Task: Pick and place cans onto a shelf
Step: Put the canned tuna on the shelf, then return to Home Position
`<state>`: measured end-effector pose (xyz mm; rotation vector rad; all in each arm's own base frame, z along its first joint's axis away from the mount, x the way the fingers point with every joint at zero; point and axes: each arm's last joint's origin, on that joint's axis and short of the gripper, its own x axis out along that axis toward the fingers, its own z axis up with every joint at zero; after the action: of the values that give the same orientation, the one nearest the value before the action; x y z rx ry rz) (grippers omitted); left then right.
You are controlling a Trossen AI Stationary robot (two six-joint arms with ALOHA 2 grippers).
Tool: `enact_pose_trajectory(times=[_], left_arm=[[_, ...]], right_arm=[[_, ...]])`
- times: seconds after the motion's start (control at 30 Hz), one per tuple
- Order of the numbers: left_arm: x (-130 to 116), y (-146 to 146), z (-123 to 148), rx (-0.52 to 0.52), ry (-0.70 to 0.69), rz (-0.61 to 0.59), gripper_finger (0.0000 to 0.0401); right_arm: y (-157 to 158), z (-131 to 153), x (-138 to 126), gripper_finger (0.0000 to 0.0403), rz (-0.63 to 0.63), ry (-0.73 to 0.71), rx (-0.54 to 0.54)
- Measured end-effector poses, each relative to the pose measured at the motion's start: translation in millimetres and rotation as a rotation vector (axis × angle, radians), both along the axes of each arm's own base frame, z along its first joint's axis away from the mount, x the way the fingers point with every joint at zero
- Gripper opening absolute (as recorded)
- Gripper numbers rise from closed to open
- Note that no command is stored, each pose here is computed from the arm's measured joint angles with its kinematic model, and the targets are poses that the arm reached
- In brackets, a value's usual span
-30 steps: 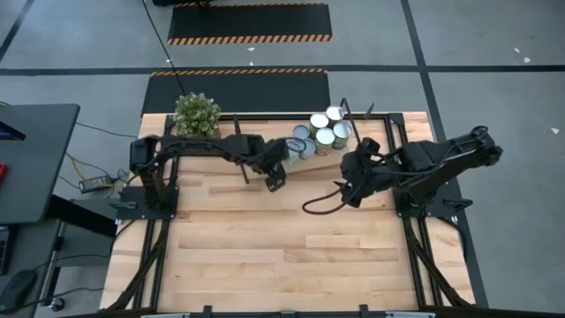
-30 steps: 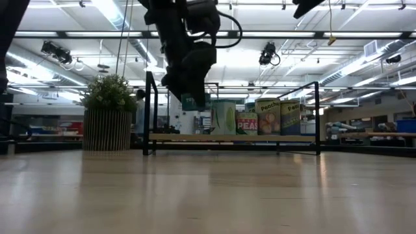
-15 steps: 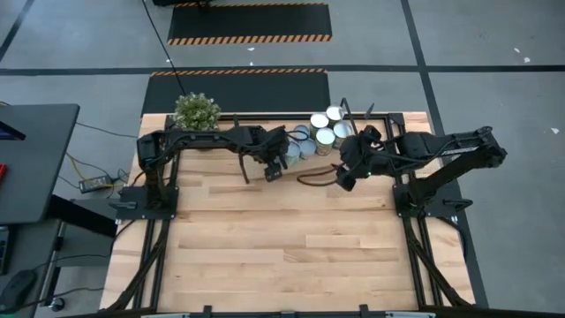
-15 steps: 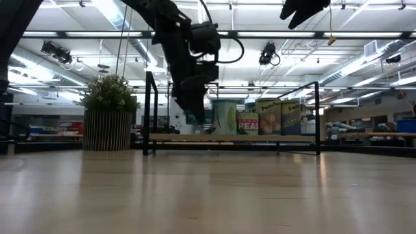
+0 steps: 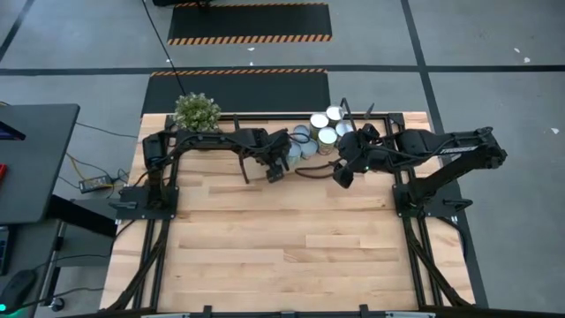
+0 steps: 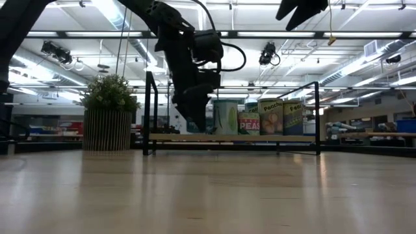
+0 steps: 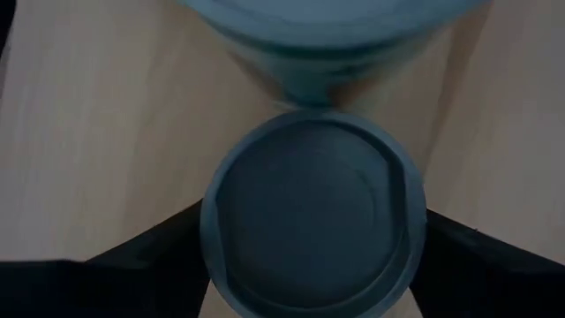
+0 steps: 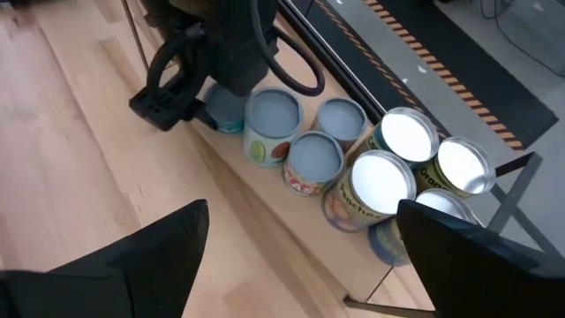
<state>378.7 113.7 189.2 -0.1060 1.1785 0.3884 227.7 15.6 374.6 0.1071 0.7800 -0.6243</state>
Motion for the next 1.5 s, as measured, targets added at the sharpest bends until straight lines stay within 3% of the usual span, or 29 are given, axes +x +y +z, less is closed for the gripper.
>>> enact_pose_trajectory(times=[0.3, 0.5, 0.67, 0.83, 1.13, 1.3, 1.5], left_arm=[[0.4, 0.3, 0.2, -0.010, -0.010, 0.010, 0.0392], [-1.6, -2.0, 12.9, -0.038, 0.031, 0.001, 0.0398], [1.6, -3.3, 32.6, -0.077, 0.030, -0.004, 0.0398], [4.8, -8.8, 57.9, -0.105, 0.022, 0.044, 0.0388], [-10.2, -54.0, 100.3, 0.097, -0.020, -0.024, 0.0351], [-22.9, -76.5, 126.4, 0.126, -0.122, -0.046, 0.0332], [-48.9, -100.0, 146.9, 0.111, -0.379, -0.036, 0.0303]], right_arm=[[0.5, 1.2, 1.9, 0.0374, -0.001, -0.028, 0.014], [-1.3, 0.3, 0.9, 0.0374, -0.002, -0.010, 0.023], [-17.2, -3.0, -1.0, 0.0374, -0.019, 0.037, 0.115], [-43.6, -4.7, -9.7, 0.0374, -0.133, 0.092, 0.118], [-80.1, 12.1, -43.2, 0.0374, -0.342, -0.022, 0.130], [-81.9, 22.9, -54.2, 0.0374, -0.303, -0.120, 0.170], [-74.0, 32.1, -71.6, 0.0374, -0.215, -0.345, 0.165]])
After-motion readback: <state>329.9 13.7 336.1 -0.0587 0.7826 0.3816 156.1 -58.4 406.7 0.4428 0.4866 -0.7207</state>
